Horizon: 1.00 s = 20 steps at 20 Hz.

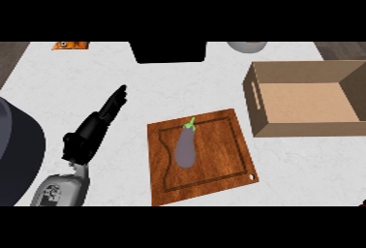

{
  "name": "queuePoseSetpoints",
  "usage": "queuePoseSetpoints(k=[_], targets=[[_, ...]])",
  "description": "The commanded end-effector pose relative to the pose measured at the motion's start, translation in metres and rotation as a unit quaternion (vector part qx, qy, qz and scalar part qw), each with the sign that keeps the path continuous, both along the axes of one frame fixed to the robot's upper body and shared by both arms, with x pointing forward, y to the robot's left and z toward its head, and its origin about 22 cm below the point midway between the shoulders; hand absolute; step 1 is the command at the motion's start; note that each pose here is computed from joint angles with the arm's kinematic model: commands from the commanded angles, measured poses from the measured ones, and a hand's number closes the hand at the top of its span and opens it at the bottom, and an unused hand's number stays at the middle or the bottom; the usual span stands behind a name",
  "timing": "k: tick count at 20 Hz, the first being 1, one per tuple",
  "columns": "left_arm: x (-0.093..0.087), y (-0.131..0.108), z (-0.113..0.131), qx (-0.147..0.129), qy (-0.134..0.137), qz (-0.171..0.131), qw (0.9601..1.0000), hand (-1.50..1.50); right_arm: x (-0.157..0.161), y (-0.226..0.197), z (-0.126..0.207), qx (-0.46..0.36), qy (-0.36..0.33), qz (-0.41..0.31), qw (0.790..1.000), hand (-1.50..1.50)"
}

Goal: Pick the tomato from the cutting board and place it in the cardboard box

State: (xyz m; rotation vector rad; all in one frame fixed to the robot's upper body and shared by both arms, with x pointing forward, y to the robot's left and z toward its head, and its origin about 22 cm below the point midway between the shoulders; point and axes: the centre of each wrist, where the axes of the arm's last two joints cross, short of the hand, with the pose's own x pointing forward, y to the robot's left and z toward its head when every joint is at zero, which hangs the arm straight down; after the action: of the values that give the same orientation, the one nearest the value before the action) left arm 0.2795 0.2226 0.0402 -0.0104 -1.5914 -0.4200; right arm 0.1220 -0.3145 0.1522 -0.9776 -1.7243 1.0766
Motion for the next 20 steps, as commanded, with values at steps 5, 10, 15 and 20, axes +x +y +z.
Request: queuePoseSetpoints(k=[5,10,15,20], targets=[[0.003,-0.016,-0.005,0.004,-0.001,-0.009,1.0,0.0,0.005,-0.021,0.052,0.059,-0.026,-0.056,0.996,1.5],[-0.002,-0.011,0.004,0.0,-0.005,-0.02,0.9998,0.0,0.025,-0.03,0.063,0.074,-0.039,-0.095,0.992,1.5],[0.006,-0.024,0.007,0.007,-0.02,-0.025,0.9995,0.0,0.062,-0.046,0.089,0.098,-0.034,-0.107,0.989,1.5],[0.009,-0.013,0.001,-0.002,0.002,-0.02,0.9998,0.0,0.094,-0.025,0.087,0.099,-0.027,-0.103,0.989,1.5]])
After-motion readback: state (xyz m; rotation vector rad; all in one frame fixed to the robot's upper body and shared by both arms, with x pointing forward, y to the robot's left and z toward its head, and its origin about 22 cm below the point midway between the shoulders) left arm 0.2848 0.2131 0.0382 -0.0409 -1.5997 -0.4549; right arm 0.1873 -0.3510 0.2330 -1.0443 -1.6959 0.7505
